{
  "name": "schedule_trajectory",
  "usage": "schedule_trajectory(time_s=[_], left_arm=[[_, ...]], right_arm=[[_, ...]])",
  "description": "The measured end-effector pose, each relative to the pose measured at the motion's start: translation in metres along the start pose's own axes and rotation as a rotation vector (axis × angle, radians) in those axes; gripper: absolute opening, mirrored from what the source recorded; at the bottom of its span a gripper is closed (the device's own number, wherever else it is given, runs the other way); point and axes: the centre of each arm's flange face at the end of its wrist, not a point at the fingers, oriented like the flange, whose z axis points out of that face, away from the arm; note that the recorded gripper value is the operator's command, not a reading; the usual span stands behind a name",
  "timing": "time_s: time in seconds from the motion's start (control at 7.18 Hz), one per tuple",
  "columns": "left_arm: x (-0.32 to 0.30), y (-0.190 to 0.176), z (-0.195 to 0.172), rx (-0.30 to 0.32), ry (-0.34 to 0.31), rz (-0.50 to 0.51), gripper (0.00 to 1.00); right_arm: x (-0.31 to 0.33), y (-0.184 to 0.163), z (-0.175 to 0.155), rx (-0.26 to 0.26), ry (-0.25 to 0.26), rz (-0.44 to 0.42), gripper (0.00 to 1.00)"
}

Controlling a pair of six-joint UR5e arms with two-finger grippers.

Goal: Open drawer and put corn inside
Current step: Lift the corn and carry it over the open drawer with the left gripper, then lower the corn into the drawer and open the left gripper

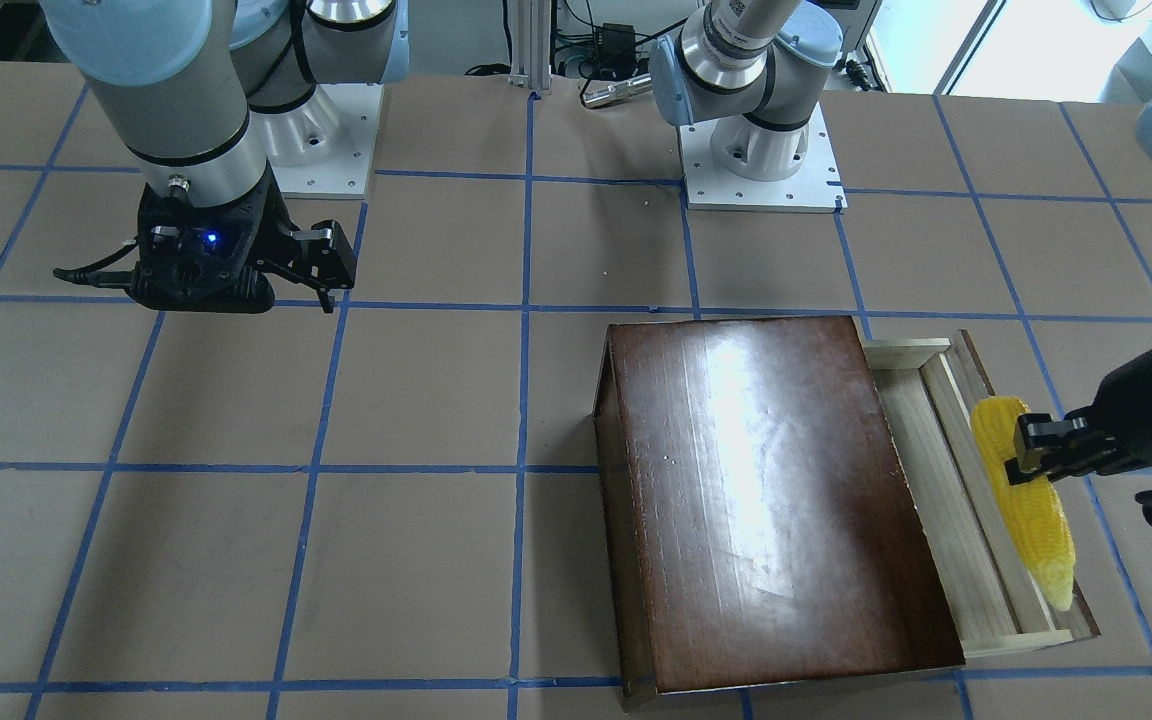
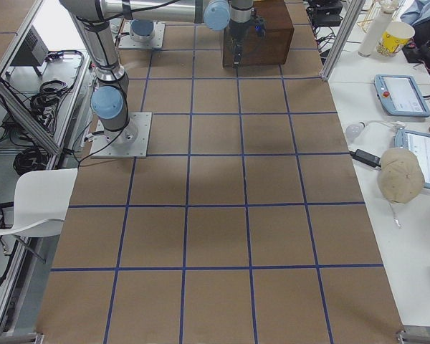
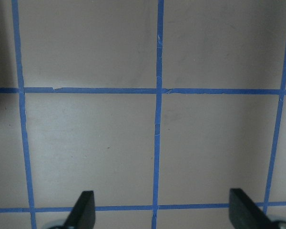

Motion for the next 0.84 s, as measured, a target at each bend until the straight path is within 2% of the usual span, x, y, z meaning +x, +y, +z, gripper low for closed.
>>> schedule_trajectory(time_s=[0.28,0.7,0.84], left_arm=[[-0.001,-0.002,0.031,-0.026,0.013,-0.002,0.01],[-0.003,-0.003,0.067,-0.054,0.026,-0.008,0.10],[-0.004,-0.005,0.074,-0.059,0.028,-0.010,0.21]], right_arm=[[0.000,0.000,0.000,0.001,0.001,0.000,1.00],[0.000,0.000,0.000,0.000,0.002,0.000,1.00],[0.000,0.000,0.000,0.000,0.002,0.000,1.00]])
